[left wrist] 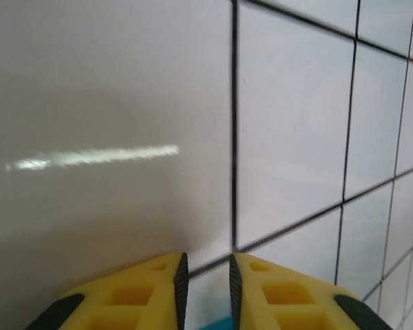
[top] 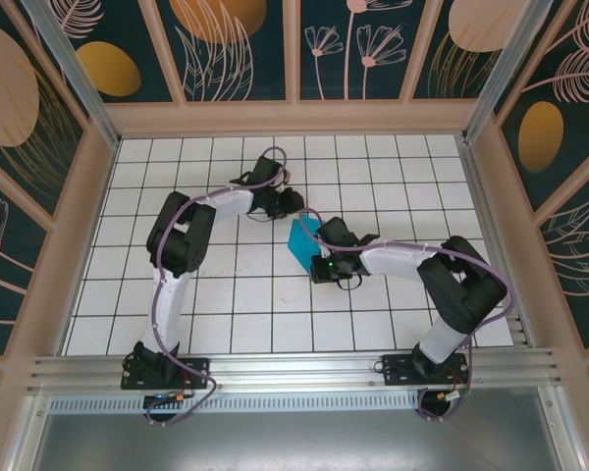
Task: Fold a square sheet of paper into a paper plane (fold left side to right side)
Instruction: Fourth fold the wing at the center of the table.
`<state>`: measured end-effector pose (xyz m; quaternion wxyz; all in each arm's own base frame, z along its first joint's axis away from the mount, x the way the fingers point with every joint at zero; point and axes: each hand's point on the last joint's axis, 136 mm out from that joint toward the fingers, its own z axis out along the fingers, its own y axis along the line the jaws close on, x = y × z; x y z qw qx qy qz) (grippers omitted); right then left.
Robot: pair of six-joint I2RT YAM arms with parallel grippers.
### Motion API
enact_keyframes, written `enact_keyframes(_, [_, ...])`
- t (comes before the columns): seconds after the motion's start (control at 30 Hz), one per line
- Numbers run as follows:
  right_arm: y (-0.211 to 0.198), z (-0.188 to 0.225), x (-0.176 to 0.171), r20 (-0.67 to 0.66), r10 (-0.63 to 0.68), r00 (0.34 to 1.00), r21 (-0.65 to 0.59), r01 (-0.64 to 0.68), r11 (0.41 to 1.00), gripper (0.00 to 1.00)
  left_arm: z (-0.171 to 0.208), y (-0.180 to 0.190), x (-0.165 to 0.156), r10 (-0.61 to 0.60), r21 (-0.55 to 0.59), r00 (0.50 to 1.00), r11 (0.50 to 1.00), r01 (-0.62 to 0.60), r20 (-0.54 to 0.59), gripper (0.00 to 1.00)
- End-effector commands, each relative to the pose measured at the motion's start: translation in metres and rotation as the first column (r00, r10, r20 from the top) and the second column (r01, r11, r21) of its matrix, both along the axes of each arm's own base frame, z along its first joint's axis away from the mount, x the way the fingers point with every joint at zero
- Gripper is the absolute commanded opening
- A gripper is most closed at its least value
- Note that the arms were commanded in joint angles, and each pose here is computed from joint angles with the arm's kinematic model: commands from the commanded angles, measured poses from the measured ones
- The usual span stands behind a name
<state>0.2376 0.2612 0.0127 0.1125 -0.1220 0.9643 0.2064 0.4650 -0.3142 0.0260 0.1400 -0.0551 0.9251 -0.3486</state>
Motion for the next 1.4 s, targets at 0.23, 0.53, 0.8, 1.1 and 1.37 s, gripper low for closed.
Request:
enact_keyframes(0.23, [-0.002, 0.023, 0.007, 0.058, -0.001, 0.998, 0.006, 0.001, 1.0, 0.22, 0.108, 0.054, 0.005, 0.049, 0.015, 0.975, 0.998, -0.053, 0.217, 0.37])
enact_keyframes(0.53, [-0.042, 0.113, 0.055, 0.215, -0.182, 0.959, 0.304, 0.112, 0.946, 0.47, 0.094, 0.038, -0.083, -0.008, -0.172, 0.992, 0.985, 0.03, 0.128, 0.45])
enact_keyframes(0.8, [-0.062, 0.12, 0.062, 0.217, -0.249, 0.944, 0.428, 0.137, 0.893, 0.5, 0.055, -0.006, -0.093, -0.08, -0.192, 0.995, 0.977, 0.09, 0.063, 0.45])
enact_keyframes(1.1, [-0.073, 0.11, 0.051, 0.196, -0.263, 0.945, 0.416, 0.163, 0.895, 0.5, 0.031, -0.025, -0.083, -0.105, -0.196, 0.994, 0.975, 0.106, 0.018, 0.44])
enact_keyframes(1.37, [-0.08, 0.11, 0.052, 0.19, -0.275, 0.942, 0.42, 0.176, 0.89, 0.5, 0.017, -0.039, -0.077, -0.13, -0.214, 0.991, 0.969, 0.125, -0.012, 0.41])
